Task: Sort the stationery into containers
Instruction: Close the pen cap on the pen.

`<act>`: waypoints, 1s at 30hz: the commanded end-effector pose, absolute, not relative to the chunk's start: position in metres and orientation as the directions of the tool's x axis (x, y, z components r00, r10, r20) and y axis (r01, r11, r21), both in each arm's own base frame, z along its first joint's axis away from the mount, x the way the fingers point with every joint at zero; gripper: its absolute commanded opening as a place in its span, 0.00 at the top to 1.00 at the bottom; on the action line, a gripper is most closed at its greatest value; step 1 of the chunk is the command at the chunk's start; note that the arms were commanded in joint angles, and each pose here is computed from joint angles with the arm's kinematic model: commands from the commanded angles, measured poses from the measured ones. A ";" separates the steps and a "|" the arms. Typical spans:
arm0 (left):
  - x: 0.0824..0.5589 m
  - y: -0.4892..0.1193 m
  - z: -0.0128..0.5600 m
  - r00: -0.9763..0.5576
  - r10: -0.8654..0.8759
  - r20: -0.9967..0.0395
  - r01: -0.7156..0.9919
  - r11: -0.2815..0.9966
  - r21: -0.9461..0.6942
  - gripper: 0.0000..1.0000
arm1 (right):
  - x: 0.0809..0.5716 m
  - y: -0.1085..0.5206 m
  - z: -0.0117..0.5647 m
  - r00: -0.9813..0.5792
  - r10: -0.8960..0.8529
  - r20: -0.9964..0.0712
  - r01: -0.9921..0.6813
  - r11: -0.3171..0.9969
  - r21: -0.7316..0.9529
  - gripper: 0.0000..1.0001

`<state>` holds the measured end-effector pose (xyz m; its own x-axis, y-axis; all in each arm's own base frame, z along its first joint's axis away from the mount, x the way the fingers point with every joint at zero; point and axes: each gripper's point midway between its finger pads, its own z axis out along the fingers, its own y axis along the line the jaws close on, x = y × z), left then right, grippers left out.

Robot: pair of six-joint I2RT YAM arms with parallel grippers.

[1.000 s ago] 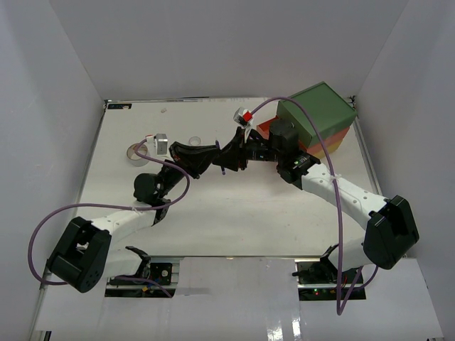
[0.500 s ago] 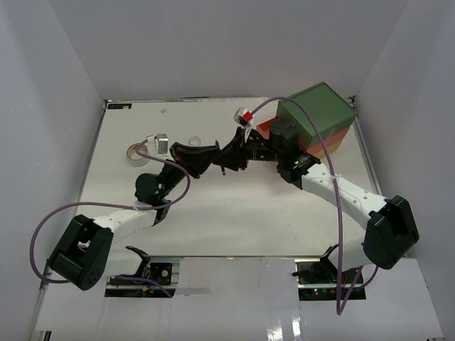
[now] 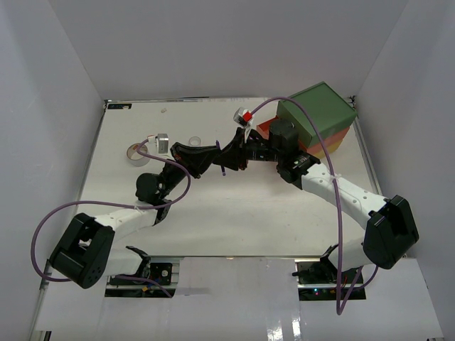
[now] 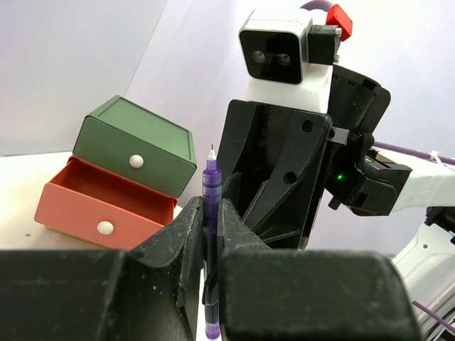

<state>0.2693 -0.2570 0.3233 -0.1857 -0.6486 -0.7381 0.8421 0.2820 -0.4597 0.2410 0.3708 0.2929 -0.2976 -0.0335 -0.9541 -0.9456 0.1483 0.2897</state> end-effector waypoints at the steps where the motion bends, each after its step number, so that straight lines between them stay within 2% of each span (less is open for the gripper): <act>1: 0.241 -0.239 0.388 -0.005 -0.759 -0.651 0.932 0.232 -0.277 1.00 | 0.235 0.377 0.299 -0.279 -0.034 -0.960 -0.956 0.104 0.275 0.71; 17: 0.235 -0.234 0.398 0.042 -0.766 -0.641 0.938 0.251 -0.238 1.00 | 0.234 0.374 0.293 -0.286 -0.042 -0.957 -0.953 0.117 0.279 0.74; 21: 0.235 -0.235 0.399 0.042 -0.764 -0.643 0.940 0.248 -0.234 1.00 | 0.233 0.373 0.291 -0.287 -0.044 -0.957 -0.953 0.117 0.280 0.81; 30: 0.234 -0.234 0.402 0.063 -0.763 -0.643 0.941 0.260 -0.217 1.00 | 0.230 0.372 0.289 -0.289 -0.049 -0.956 -0.953 0.108 0.282 0.82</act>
<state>0.2683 -0.2556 0.3269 -0.1516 -0.6446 -0.7493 0.8516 0.2997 -0.4301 0.2411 0.3713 0.2903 -0.3012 -0.0366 -0.9528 -0.9442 0.1512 0.2927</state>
